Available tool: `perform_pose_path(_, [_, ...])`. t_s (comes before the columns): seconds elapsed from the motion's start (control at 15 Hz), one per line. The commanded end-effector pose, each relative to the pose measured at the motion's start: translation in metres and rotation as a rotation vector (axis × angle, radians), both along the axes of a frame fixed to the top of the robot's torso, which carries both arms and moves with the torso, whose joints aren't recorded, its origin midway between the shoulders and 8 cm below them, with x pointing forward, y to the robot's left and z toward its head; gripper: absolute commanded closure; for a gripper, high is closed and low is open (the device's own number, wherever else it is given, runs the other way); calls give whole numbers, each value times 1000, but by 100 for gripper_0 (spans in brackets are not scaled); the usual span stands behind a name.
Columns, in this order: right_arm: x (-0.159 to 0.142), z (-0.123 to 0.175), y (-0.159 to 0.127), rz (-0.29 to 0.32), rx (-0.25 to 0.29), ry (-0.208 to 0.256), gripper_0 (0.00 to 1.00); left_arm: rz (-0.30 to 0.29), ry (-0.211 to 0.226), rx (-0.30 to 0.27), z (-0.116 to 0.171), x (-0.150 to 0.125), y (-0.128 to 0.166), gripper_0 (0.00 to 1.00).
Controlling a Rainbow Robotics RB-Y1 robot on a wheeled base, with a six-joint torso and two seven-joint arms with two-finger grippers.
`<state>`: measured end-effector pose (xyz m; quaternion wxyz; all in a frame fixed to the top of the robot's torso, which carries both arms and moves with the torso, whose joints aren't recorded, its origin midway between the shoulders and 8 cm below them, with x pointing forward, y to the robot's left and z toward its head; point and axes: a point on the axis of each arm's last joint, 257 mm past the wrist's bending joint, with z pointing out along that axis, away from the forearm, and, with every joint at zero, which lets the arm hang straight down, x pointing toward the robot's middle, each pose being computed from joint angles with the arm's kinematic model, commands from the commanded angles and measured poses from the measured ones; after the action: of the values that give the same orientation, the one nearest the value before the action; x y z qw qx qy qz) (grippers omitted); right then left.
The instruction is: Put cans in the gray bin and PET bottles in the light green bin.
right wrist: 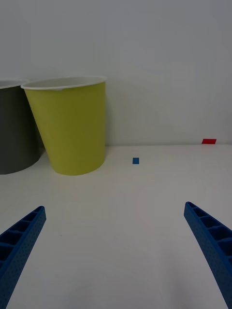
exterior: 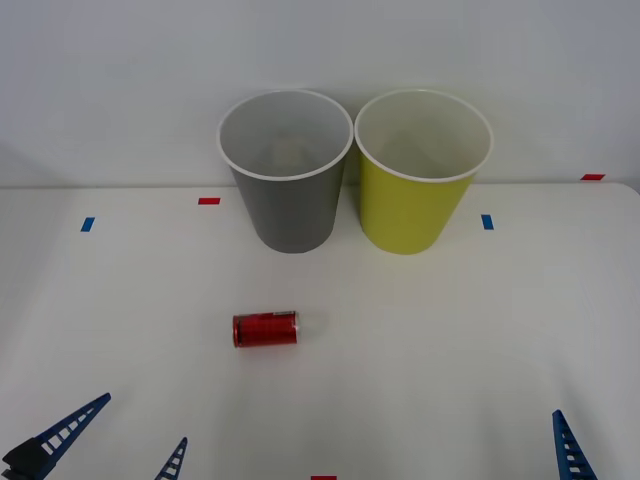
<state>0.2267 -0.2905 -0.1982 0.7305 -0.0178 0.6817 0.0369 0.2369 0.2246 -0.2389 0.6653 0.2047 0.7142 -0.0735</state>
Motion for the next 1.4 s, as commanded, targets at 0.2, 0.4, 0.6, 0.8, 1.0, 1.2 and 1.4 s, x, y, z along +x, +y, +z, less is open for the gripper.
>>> perform_pose_path(0.2, [0,0,0,0,0,0,0,-96,47,60,-16,19,-20,0])
perform_pose_path(0.4, [0,0,0,0,0,0,0,-133,76,118,-23,37,-22,0])
perform_pose_path(0.6, [0,0,0,0,0,0,0,-182,108,192,-24,57,-29,0])
perform_pose_path(0.8, [0,0,0,0,0,0,0,-227,125,286,-19,72,-37,0])
perform_pose_path(1.0, [0,0,0,0,0,0,0,-245,142,355,-17,85,-43,0])
perform_pose_path(1.2, [0,0,0,0,0,0,0,-281,144,436,-21,97,-54,0])
perform_pose_path(1.4, [0,0,0,0,0,0,0,-296,127,541,-19,112,-53,0])
